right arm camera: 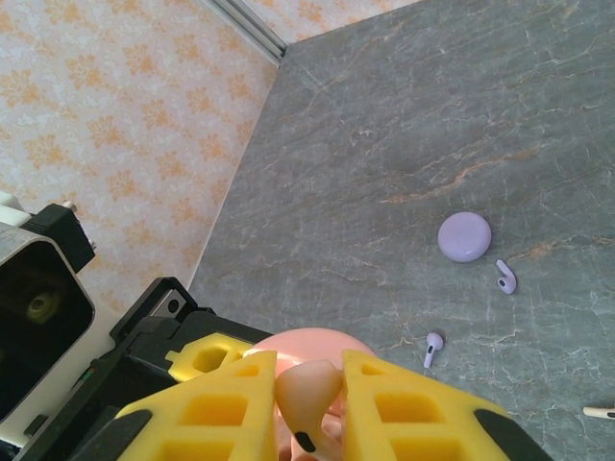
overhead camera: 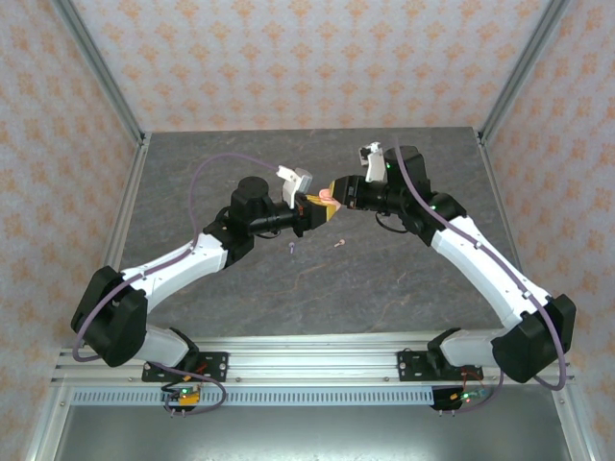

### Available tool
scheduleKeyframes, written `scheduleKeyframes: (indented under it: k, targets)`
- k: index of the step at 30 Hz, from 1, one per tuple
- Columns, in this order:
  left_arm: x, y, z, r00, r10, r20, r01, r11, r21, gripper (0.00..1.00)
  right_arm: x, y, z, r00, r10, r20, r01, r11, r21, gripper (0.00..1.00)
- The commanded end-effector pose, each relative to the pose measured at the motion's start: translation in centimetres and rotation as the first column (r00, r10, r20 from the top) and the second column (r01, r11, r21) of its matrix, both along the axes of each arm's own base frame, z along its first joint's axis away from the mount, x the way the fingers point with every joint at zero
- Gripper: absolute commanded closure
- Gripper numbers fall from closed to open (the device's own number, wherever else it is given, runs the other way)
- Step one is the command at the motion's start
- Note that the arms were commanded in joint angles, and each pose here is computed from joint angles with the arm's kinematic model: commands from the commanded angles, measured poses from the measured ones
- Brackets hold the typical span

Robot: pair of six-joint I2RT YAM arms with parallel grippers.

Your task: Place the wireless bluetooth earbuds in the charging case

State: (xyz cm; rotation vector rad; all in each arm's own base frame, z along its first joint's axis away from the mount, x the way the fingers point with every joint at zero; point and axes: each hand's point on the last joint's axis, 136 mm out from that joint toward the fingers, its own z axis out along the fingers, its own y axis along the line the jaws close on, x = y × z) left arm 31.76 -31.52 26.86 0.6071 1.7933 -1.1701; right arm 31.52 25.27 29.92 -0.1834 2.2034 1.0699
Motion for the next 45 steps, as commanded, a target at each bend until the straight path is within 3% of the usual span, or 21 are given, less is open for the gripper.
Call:
scheduleKeyframes:
  k: [1, 24, 33, 45]
  targets:
    - [0.4, -0.4, 2.3, 0.998, 0.014, 0.056, -0.012, 0.999, -0.039, 1.0, 0.1, 0.1, 0.8, 1.0, -0.002, 0.022, 0.002, 1.0, -0.006, 0.79]
    - [1.2, -0.5, 2.5, 0.997, 0.041, 0.066, -0.038, 0.998, -0.048, 1.0, -0.4, 0.1, -0.1, 1.0, 0.001, -0.012, -0.001, 1.0, -0.029, 0.75]
    - [1.2, -0.5, 1.4, 0.997, 0.047, 0.068, -0.047, 0.999, -0.011, 1.0, -0.2, 0.0, 0.9, 1.0, -0.03, -0.009, 0.03, 1.0, 0.007, 0.82]
    - [1.0, -0.5, 0.9, 0.995, 0.053, 0.087, -0.054, 0.998, 0.01, 1.0, 0.0, 0.3, 1.2, 0.998, -0.045, -0.035, 0.046, 0.998, 0.05, 0.84]
